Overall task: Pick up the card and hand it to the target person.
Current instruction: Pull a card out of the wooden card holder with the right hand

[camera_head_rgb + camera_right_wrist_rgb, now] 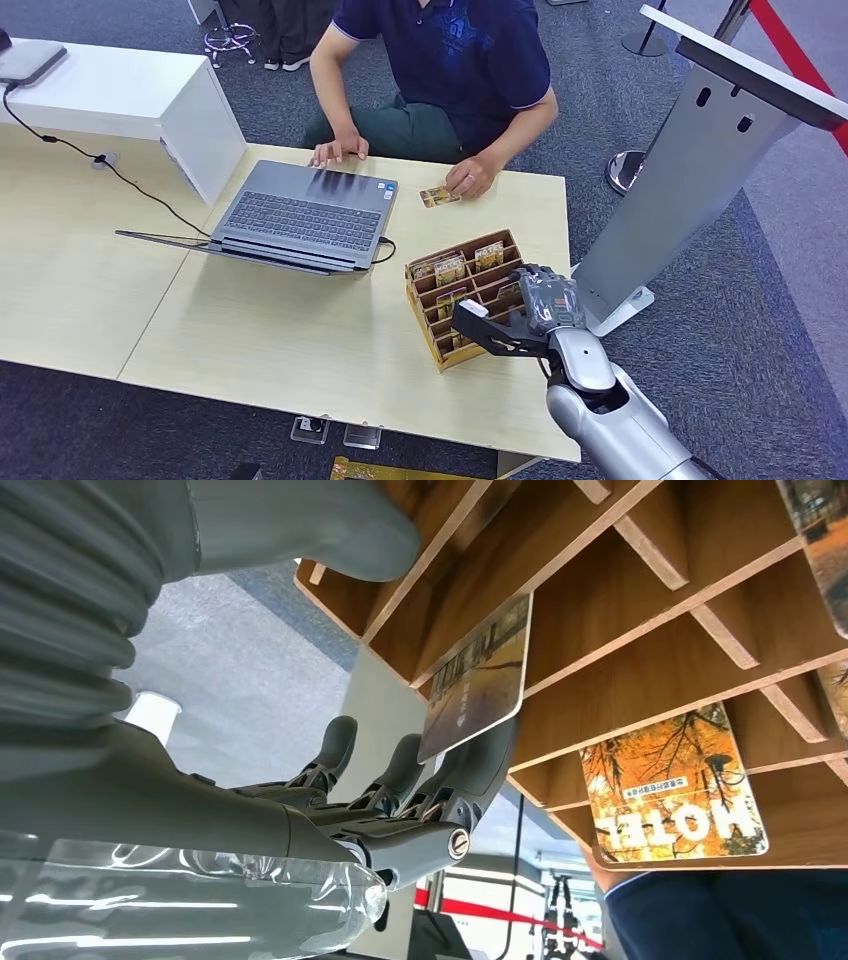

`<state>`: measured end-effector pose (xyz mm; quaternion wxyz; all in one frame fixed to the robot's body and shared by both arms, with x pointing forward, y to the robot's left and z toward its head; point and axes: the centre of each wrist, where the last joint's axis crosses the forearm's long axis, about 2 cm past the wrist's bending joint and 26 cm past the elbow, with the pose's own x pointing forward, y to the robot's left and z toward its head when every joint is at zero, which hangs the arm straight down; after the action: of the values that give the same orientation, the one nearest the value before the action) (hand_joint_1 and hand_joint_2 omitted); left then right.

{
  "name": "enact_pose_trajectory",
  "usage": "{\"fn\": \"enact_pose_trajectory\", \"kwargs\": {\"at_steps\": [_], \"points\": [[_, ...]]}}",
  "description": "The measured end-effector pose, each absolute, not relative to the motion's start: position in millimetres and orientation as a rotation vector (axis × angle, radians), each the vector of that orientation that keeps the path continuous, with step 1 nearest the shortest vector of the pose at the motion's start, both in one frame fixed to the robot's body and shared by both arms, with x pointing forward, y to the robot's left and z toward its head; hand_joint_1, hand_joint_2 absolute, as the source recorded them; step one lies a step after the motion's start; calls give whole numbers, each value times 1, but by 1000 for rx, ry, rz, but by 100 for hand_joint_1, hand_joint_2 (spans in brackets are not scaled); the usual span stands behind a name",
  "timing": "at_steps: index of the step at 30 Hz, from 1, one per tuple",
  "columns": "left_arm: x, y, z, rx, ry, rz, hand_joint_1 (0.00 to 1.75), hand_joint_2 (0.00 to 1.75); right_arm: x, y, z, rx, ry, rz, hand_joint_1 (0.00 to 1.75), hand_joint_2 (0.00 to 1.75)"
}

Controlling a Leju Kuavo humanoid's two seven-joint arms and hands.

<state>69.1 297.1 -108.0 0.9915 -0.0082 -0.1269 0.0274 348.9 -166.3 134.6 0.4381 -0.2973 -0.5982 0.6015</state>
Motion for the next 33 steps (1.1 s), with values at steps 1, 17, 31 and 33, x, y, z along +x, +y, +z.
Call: {"fn": "enact_pose_trajectory", "kwargs": {"at_steps": [1, 17, 31, 33], "points": [[69, 297, -108, -16, -255, 55, 0, 0, 349, -167, 135, -740, -1487, 1494, 69, 175], [69, 297, -108, -16, -255, 53, 0, 0, 350, -170, 135, -761, -1527, 1458, 106, 175], [69, 297, -108, -17, -251, 53, 0, 0, 352, -173, 138, -770, -1535, 1432, 169, 175], [69, 297, -108, -16, -249, 52, 0, 0, 353, -173, 138, -771, -1535, 1430, 170, 175]]}}
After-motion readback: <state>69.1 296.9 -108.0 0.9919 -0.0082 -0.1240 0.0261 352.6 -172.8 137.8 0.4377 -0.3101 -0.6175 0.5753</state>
